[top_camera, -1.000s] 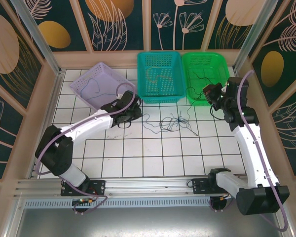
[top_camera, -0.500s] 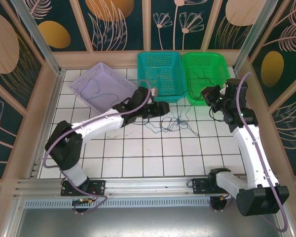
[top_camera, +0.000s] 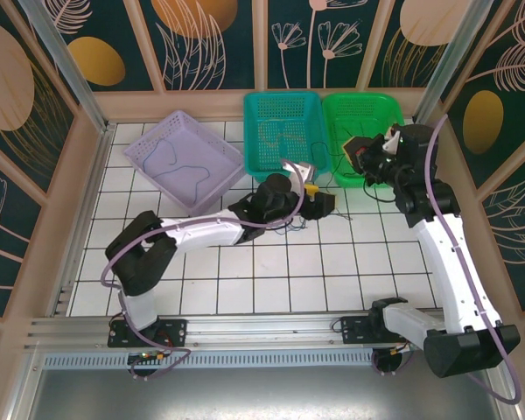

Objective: Untangle the cables

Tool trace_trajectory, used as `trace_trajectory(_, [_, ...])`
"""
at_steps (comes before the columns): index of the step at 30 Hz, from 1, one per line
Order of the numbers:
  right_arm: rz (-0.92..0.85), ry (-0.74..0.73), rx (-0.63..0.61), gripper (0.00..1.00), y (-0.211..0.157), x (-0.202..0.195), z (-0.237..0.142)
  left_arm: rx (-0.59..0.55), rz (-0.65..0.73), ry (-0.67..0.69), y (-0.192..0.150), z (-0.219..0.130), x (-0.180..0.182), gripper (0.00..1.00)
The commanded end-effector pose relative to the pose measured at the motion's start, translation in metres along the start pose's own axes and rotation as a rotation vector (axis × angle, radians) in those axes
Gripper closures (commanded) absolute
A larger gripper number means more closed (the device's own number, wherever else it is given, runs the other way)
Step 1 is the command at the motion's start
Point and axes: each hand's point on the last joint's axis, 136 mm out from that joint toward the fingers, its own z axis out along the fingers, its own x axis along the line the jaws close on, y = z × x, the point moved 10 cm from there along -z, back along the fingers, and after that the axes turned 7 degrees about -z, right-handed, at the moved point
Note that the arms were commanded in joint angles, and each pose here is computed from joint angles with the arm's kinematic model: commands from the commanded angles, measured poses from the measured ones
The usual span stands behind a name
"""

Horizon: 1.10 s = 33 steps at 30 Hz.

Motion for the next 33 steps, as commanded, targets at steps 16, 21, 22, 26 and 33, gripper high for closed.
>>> trace_trajectory(16, [0.010, 0.230, -0.036, 1.00, 0.009, 0.082, -0.020, -0.024, 0.147, 0.164, -0.019, 0.049, 0.028, 0.51])
trace_trajectory(21, [-0.043, 0.318, -0.126, 1.00, 0.028, 0.111, -0.026, 0.067, 0.127, 0.236, -0.045, 0.043, 0.048, 0.58])
trace_trajectory(22, [-0.054, 0.337, -0.146, 1.00, 0.032, 0.116, -0.027, 0.079, 0.124, 0.247, -0.049, 0.041, 0.051, 0.58])
trace_trajectory(26, [-0.084, 0.414, -0.233, 1.00, 0.051, 0.135, -0.035, 0.111, 0.116, 0.286, -0.060, 0.029, 0.059, 0.59])
trace_trajectory(33, [-0.147, 0.536, -0.354, 1.00, 0.074, 0.169, -0.047, 0.155, 0.098, 0.341, -0.076, 0.021, 0.072, 0.60])
